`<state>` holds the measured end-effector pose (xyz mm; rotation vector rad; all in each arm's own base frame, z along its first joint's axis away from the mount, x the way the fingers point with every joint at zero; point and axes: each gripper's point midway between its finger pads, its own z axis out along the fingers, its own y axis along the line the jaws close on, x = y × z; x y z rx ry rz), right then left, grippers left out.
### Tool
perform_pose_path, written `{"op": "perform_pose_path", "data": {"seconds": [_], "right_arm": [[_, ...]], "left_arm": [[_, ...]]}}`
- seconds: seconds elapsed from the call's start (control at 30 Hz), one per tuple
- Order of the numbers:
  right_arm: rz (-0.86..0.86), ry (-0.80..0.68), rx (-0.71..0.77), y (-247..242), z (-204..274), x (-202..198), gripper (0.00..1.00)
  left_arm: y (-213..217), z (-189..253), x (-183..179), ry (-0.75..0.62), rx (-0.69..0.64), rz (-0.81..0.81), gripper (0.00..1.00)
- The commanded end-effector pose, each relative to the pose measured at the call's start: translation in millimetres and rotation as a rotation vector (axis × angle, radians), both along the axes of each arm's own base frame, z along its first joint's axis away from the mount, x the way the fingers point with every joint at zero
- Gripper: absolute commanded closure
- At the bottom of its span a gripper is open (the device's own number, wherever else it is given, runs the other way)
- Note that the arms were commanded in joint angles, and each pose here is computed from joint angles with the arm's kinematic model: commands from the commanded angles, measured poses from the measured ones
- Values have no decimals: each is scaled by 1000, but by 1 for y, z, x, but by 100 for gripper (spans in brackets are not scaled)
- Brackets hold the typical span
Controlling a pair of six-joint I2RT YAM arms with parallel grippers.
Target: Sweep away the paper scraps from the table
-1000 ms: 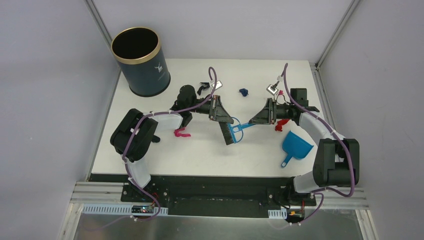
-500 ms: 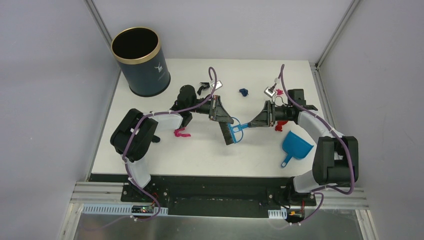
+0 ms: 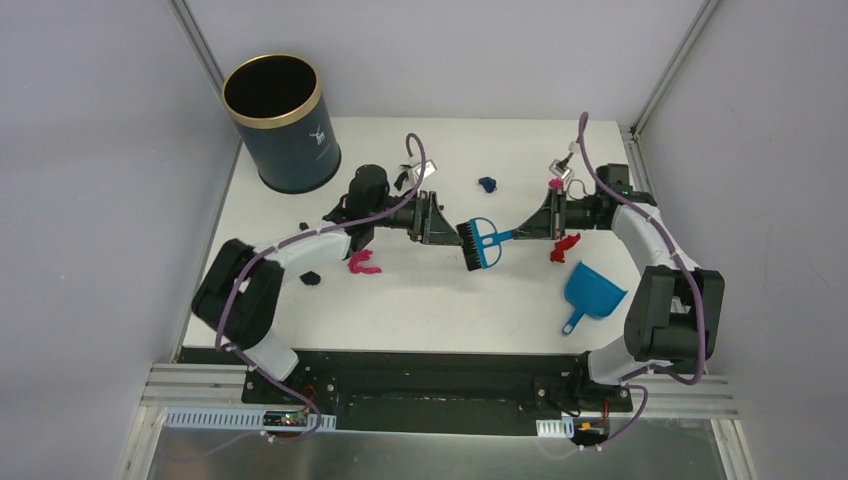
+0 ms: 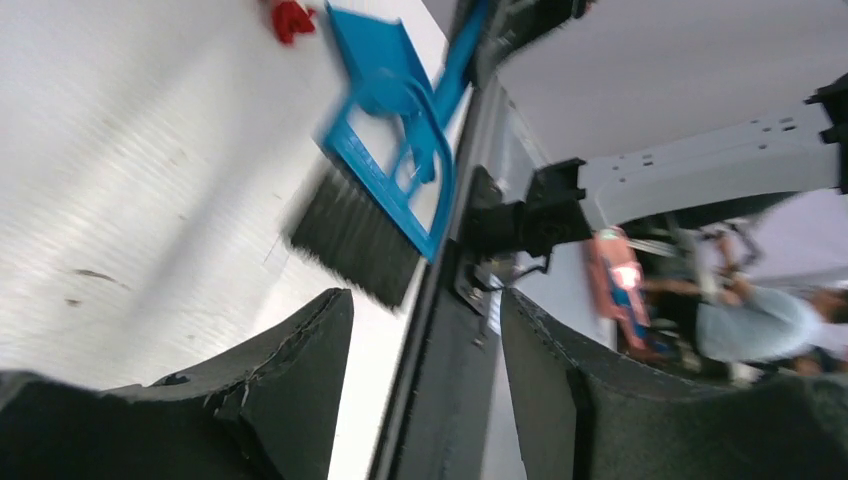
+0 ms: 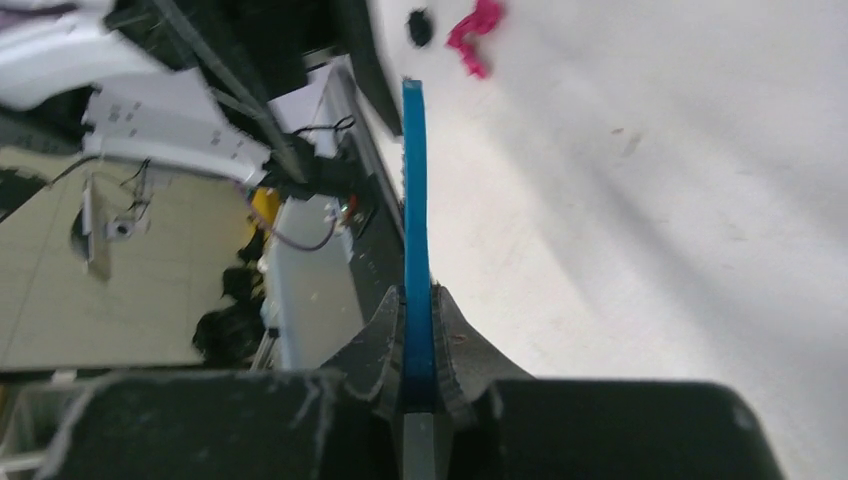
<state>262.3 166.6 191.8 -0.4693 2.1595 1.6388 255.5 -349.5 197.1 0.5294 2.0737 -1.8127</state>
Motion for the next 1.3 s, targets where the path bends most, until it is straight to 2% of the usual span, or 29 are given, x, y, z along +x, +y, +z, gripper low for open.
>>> {"op": "perform_pose_path", "data": {"seconds": [0.0,0.07,0.17,0.33,0.47,0.6,0.73,0.9,1.07,1.27], "right_arm": [[-166,-95,-146,-46,10,26,100],[-296,-95,-261,-74,7,37,100],[-585,-106,-406,-131,8,54,100],[-849,-149,-444,-187,25,55,100],[-977,-156,-434,-214,39,53,100],[-1030,-147,-420,-227,43,52,100],[-1032,-157,-405,-225,44,51,100],[-1041,-162,-413,-227,44,51,100],[-1038,-155,-407,-227,41,51,100],[-1035,-160,-403,-226,41,51,100]], "left_arm": [[13,20,1,-375,153,98,44],[2,7,-10,-427,265,92,45],[-34,-13,-43,-520,416,44,45],[-112,-42,-71,-649,565,81,44],[-173,-69,-90,-609,575,12,43],[-218,-98,-110,-614,595,-45,42],[-238,-108,-114,-556,592,-31,42],[-256,-120,-121,-500,565,-53,42],[-265,-132,-125,-463,557,-81,54],[-266,-143,-123,-456,580,-73,53]]}}
